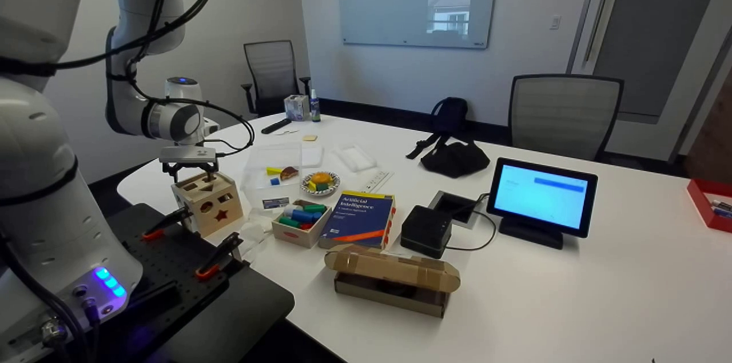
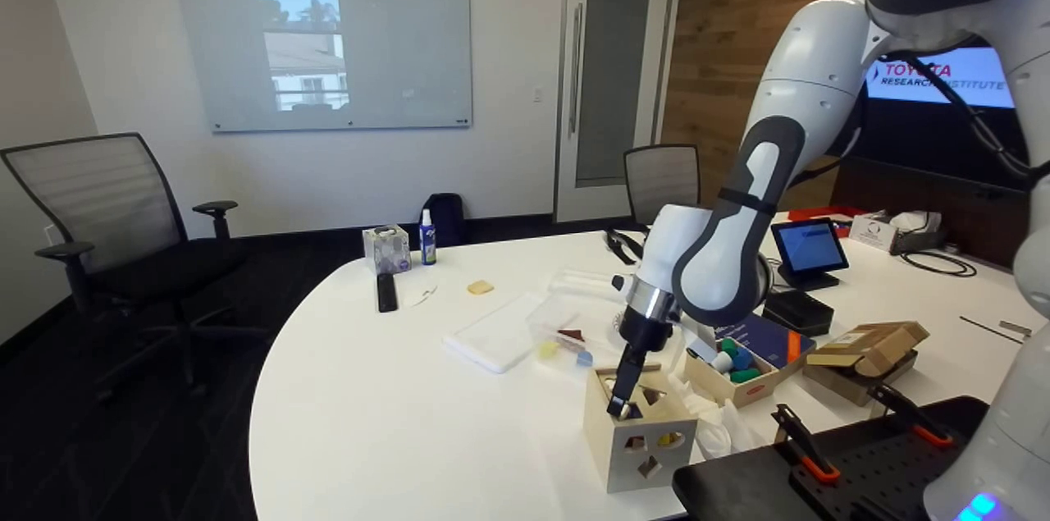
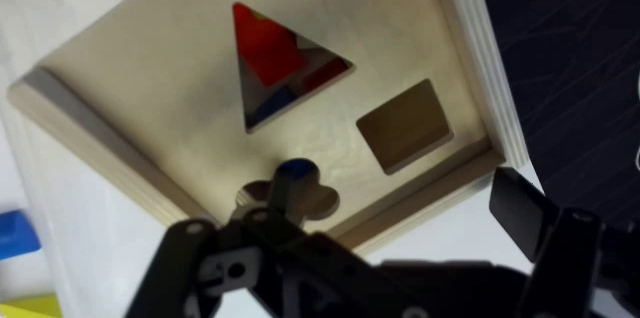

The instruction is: Slide the lid of the shape sorter to the right

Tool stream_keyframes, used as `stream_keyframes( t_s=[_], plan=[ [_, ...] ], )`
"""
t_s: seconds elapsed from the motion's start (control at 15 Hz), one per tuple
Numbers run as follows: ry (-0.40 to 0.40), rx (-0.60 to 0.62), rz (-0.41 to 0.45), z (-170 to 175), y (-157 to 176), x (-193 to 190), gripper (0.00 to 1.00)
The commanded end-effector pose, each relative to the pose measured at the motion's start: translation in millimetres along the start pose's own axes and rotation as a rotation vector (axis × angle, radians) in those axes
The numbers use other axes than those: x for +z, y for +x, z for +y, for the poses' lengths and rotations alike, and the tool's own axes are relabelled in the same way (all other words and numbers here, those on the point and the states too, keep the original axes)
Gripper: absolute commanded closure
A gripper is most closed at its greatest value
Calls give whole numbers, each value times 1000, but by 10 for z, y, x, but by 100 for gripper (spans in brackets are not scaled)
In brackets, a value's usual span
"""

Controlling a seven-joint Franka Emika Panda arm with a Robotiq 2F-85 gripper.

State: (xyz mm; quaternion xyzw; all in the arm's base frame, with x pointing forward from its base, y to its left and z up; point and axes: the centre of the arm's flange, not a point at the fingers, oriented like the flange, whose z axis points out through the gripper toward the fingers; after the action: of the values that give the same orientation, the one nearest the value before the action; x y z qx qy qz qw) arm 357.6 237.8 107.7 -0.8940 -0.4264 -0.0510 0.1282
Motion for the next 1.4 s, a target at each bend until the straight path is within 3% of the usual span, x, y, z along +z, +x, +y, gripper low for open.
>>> stream_keyframes(
  t_s=[0.0,0.73,1.07,1.33],
  plan=[
    [-16,19,-6,30,24,109,0],
    [-47,48,-40,67,-4,65,0],
    [-74,127,-58,144,-37,-10,0],
    [-51,205,-63,196,-53,-55,0]
  ],
)
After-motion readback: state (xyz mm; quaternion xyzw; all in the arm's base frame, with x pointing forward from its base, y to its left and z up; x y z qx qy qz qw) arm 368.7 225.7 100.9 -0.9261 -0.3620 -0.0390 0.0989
